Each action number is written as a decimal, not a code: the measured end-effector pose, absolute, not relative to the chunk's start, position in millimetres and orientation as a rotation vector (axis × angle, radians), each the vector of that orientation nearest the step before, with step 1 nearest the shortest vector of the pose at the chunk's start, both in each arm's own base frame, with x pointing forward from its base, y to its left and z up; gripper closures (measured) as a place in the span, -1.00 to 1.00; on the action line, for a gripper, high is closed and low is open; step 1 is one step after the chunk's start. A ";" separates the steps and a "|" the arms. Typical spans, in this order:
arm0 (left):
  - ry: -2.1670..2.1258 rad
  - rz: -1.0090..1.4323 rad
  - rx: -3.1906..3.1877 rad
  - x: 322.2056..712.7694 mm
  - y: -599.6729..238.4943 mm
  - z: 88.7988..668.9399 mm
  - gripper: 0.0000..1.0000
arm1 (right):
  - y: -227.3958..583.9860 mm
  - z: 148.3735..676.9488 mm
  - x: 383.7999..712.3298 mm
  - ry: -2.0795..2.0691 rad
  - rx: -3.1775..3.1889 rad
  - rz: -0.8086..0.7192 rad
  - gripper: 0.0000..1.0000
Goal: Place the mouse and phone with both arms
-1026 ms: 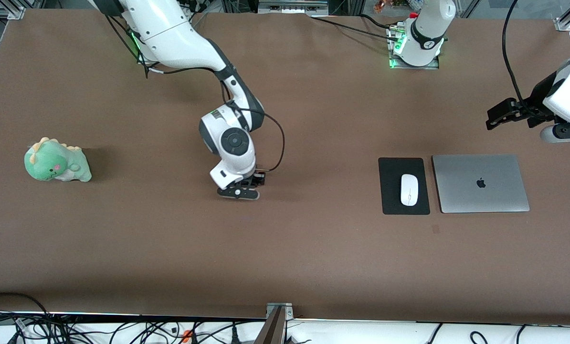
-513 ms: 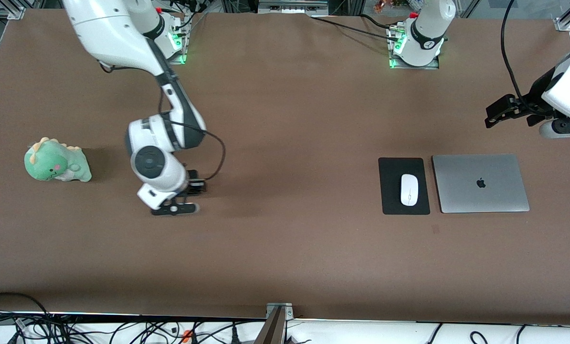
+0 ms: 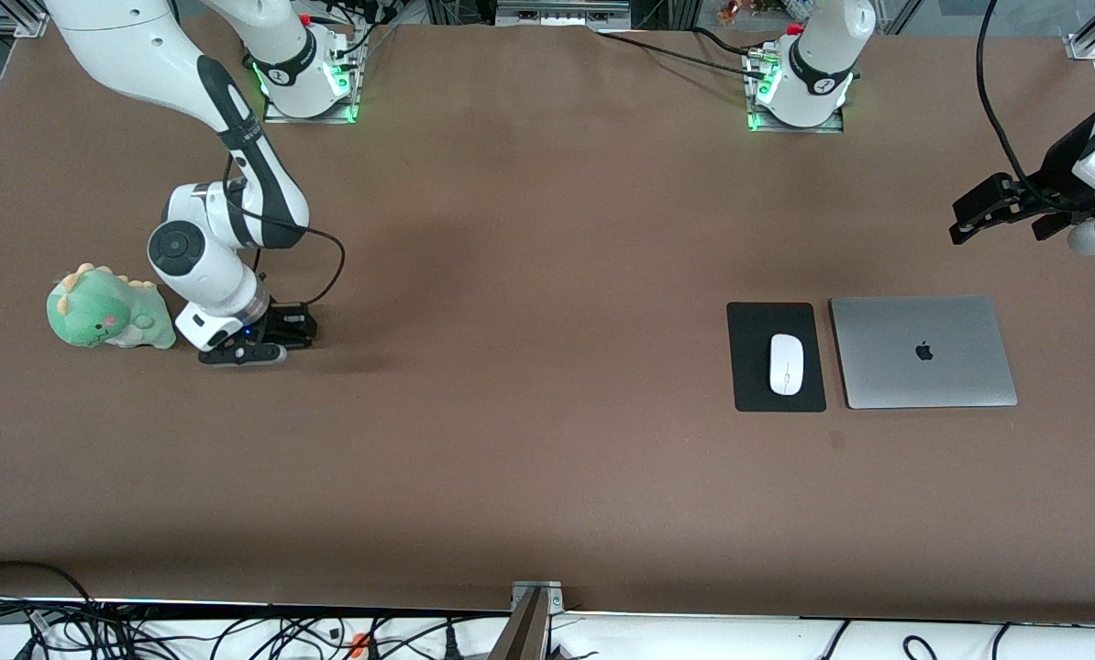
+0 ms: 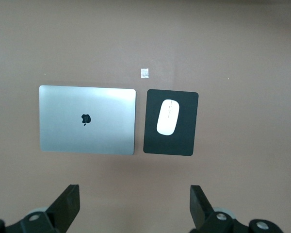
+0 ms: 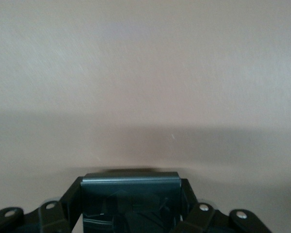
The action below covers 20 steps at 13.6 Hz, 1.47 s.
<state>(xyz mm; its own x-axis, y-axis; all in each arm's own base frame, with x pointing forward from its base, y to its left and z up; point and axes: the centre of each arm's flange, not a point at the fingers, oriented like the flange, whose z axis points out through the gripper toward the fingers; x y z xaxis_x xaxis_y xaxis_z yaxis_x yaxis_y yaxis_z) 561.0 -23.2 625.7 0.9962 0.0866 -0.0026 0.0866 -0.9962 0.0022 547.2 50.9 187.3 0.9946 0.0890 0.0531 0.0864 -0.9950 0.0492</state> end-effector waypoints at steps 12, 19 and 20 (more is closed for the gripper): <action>0.127 -0.007 3.137 561.5 -26.5 624.6 -1.00 | -39.0 170.3 529.4 0.213 3.068 0.146 -0.61; 0.127 -0.008 3.137 561.6 -26.5 624.3 -1.00 | -40.3 183.6 533.9 0.239 3.072 0.127 -1.00; 0.127 -0.008 3.137 561.6 -26.6 624.2 -1.00 | -37.4 193.0 537.2 0.246 3.075 0.126 -1.00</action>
